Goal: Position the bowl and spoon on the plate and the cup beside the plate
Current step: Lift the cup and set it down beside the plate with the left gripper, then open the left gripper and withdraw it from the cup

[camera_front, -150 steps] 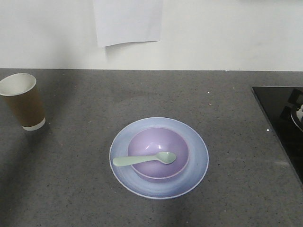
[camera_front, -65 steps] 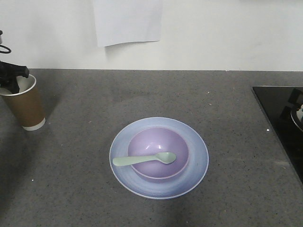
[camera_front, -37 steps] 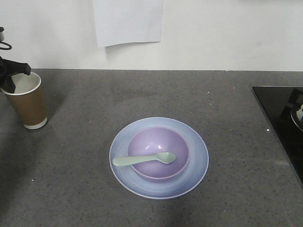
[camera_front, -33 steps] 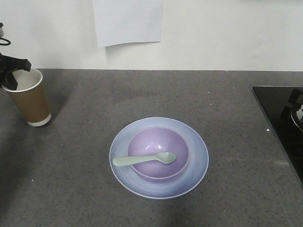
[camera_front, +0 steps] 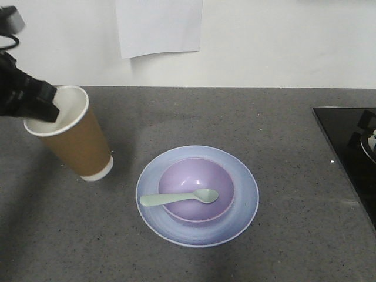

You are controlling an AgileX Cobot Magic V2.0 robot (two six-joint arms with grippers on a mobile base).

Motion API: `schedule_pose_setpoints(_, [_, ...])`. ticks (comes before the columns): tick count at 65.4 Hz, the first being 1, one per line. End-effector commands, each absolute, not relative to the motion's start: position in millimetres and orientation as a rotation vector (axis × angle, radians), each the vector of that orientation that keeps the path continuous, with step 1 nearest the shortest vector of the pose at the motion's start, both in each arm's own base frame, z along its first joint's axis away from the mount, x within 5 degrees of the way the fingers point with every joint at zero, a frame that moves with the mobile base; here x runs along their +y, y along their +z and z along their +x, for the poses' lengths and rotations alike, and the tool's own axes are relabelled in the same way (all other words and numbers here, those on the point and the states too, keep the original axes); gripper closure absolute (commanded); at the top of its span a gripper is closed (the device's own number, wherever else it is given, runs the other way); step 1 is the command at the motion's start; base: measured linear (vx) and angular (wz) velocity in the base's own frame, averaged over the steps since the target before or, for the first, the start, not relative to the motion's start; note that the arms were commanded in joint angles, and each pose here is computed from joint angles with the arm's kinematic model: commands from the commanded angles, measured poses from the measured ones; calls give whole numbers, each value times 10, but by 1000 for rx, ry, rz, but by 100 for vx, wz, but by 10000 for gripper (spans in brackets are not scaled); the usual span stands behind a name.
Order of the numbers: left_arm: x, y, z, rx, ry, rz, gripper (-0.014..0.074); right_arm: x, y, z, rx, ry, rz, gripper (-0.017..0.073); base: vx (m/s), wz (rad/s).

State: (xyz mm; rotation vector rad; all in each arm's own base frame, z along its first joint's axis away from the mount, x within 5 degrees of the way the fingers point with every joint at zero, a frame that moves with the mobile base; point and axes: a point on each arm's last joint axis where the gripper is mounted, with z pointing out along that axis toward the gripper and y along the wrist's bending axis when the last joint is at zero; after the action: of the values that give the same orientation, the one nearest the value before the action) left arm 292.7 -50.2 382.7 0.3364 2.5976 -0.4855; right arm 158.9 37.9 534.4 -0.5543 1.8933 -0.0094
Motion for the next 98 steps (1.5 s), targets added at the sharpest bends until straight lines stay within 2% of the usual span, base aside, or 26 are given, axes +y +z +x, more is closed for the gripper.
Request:
schedule_pose_setpoints(1, [-569,3838,2866,2522,-487,333,601,362,5453,1557,1814,-18,-525,564,0,0])
schedule_pose_setpoints(31, [-550,3152,2850,2625,-486,236,601,363,5444,1554,1823,-15,-528,564,0,0])
schedule_pose_setpoints(59, [-560,3132,2850,2622,-505,222,581,365,5443,1553,1824,-12,-529,564,0,0])
schedule_pose_setpoints(69, [-599,3159,2864,2580,-560,239,506,365,5441,1552,1827,-12,-530,564,0,0])
schedule_pose_setpoints(86, [-617,3194,2862,2560,-608,219,290,365,5443,1553,1825,-12,-529,564,0,0])
schedule_pose_setpoints(98, [-616,3204,2857,2556,-607,220,216,365,5459,1558,1807,-14,-523,564,0,0])
